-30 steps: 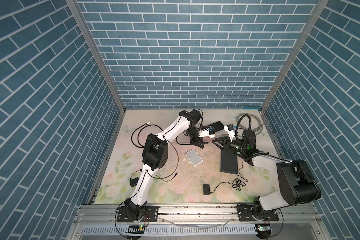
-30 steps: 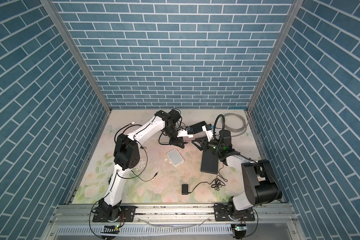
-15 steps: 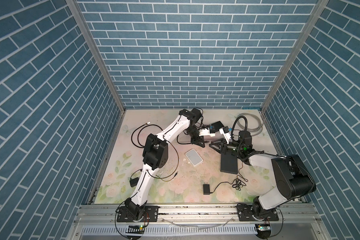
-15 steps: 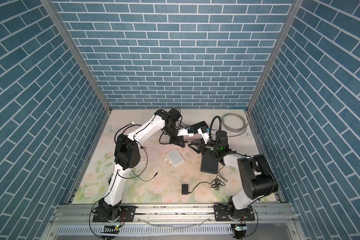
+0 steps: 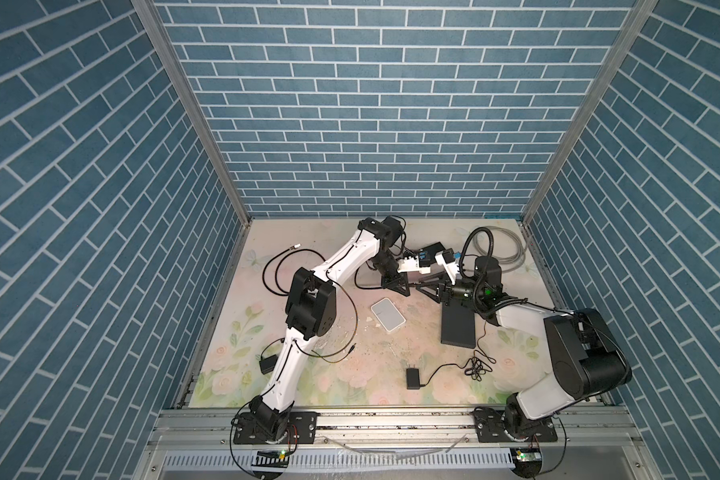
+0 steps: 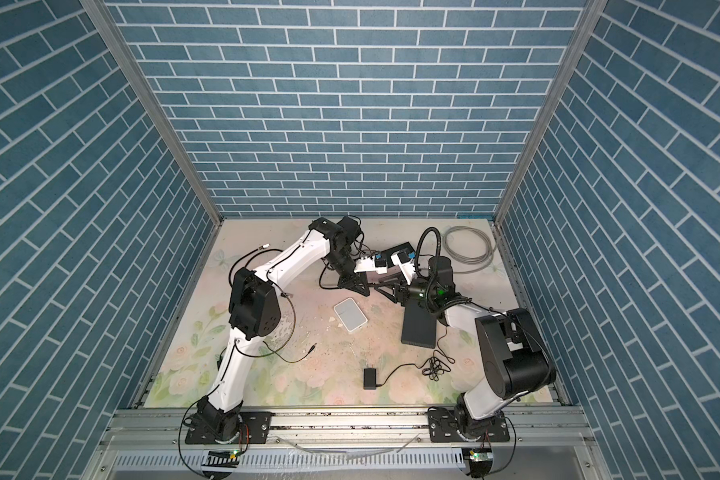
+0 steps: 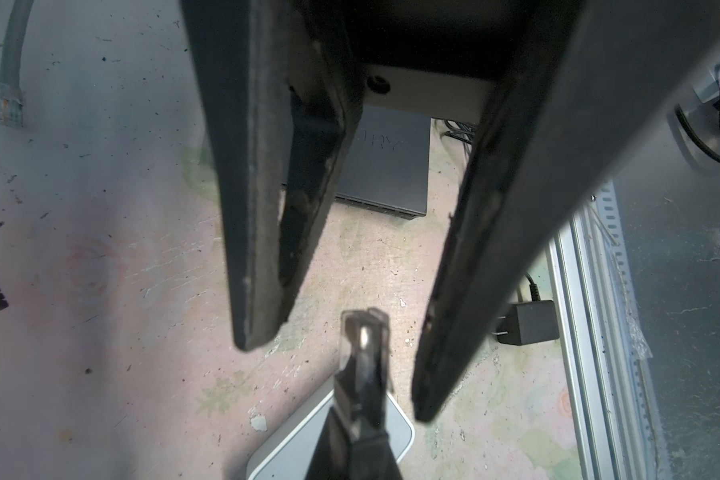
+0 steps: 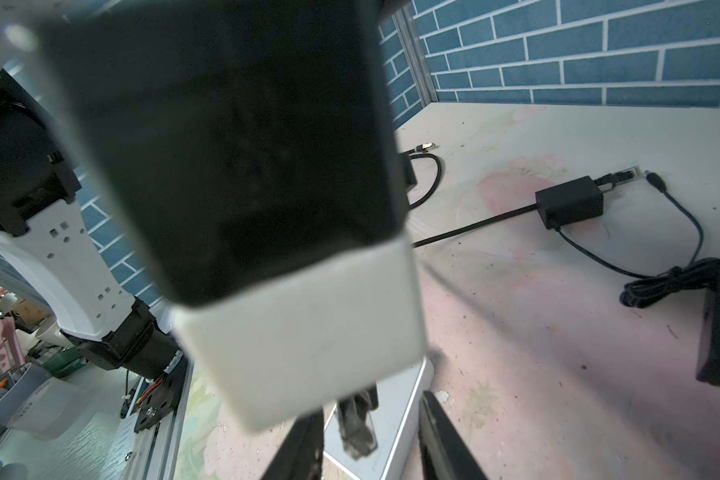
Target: Insert the plug into the switch port
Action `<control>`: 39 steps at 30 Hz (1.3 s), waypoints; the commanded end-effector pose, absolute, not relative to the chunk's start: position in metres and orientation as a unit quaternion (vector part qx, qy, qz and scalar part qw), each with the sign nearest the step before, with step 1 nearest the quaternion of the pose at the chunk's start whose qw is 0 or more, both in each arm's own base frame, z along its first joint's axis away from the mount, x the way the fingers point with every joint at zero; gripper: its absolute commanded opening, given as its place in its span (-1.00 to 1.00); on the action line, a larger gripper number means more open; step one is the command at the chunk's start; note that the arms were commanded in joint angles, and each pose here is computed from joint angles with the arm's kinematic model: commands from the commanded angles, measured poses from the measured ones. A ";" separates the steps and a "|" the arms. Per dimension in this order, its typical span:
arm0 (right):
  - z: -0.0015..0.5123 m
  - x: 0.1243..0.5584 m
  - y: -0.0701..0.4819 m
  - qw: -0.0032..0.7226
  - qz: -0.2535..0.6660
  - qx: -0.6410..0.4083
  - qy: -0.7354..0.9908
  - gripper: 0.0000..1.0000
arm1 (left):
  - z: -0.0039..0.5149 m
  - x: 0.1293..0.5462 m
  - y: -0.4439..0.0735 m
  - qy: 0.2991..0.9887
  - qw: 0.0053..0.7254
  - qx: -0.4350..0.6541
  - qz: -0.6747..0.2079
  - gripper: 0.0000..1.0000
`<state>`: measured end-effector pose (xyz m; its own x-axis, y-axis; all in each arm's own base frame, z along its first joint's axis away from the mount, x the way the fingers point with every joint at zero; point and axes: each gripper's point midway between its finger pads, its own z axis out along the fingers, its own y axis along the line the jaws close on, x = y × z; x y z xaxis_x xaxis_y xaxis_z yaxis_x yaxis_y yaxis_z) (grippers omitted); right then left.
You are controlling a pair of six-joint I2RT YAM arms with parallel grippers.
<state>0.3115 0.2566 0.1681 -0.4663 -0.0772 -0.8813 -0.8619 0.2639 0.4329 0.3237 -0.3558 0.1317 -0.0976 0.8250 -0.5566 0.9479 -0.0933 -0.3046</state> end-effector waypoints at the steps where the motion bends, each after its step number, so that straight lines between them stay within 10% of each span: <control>1: 0.185 0.310 0.266 0.411 0.501 -0.382 0.659 -0.32 | 0.131 0.318 -0.357 0.662 0.082 0.661 -0.343 -1.00; 12: 0.185 0.302 0.268 0.390 0.518 -0.381 0.659 -0.99 | 0.137 0.317 -0.356 0.660 0.079 0.657 -0.357 -1.00; 23: 0.179 0.302 0.263 0.350 0.551 -0.287 0.701 -1.00 | 0.128 0.353 -0.355 0.699 0.156 0.640 -0.278 -0.31; 39: 0.162 0.317 0.264 0.160 0.641 -0.015 0.750 -1.00 | 0.158 0.363 -0.371 0.632 0.418 0.628 -0.178 -0.14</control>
<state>0.3174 0.2633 0.1594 -0.9098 0.1375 -0.3916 -0.3567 0.2233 0.9071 0.3488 -0.3568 0.1407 0.0676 0.6989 -0.7121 0.9731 0.1113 0.2017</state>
